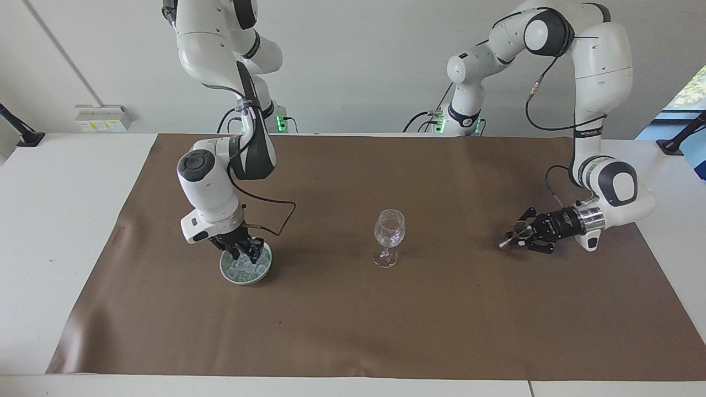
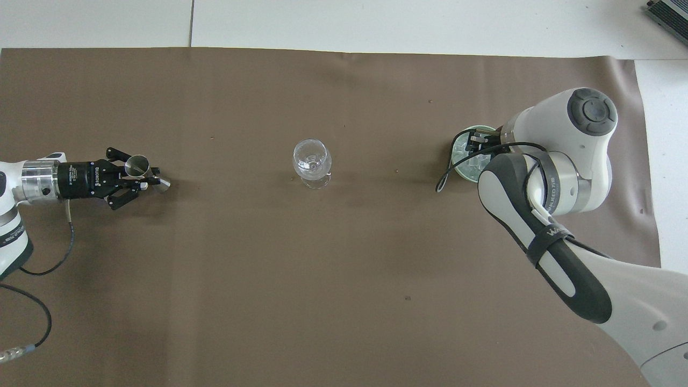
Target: Pour wine and add ice with both arms
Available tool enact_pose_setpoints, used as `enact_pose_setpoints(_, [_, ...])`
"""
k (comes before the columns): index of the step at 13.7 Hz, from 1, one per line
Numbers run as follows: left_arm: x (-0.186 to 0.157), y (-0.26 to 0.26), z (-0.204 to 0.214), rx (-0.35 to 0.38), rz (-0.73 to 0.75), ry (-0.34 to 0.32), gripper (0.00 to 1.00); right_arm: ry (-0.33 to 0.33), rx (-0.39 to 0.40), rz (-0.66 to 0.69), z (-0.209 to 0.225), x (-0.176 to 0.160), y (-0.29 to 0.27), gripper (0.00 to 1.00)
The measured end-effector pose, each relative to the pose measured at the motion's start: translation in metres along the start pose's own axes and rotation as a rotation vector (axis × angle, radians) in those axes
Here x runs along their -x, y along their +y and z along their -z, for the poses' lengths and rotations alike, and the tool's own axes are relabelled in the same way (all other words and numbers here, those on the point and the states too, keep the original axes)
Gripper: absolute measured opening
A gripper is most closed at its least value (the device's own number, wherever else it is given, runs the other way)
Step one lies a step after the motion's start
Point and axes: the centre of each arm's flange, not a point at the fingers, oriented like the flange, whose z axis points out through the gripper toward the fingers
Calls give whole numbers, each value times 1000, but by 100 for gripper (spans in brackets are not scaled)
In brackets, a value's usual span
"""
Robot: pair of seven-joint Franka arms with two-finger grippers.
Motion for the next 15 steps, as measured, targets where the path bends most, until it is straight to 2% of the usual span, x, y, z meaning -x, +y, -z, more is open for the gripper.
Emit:
enact_pose_setpoints(5, [-11,-1,3,3,6,-4,21,0,0,-1,0,0,0,46])
enact_pose_setpoints(7, [-12,-1,2,1,4,-6,21,0,0,-2,0,-1,1,36])
enact_pose_setpoints(10, [-13,-1,1,0,-7,-6,24,1,0,-3,1,-1,2,31])
enact_pose_setpoints(12, [-14,-1,1,-1,-10,-7,38,-4,2,-4,3,-2,2,31])
enact_pose_setpoints(13, [-14,-1,1,-1,-10,-7,38,-6,3,-4,5,-3,1,31])
enact_pose_setpoints(15, [-15,-1,1,-1,-12,-8,51,-5,2,-3,12,-7,0,31])
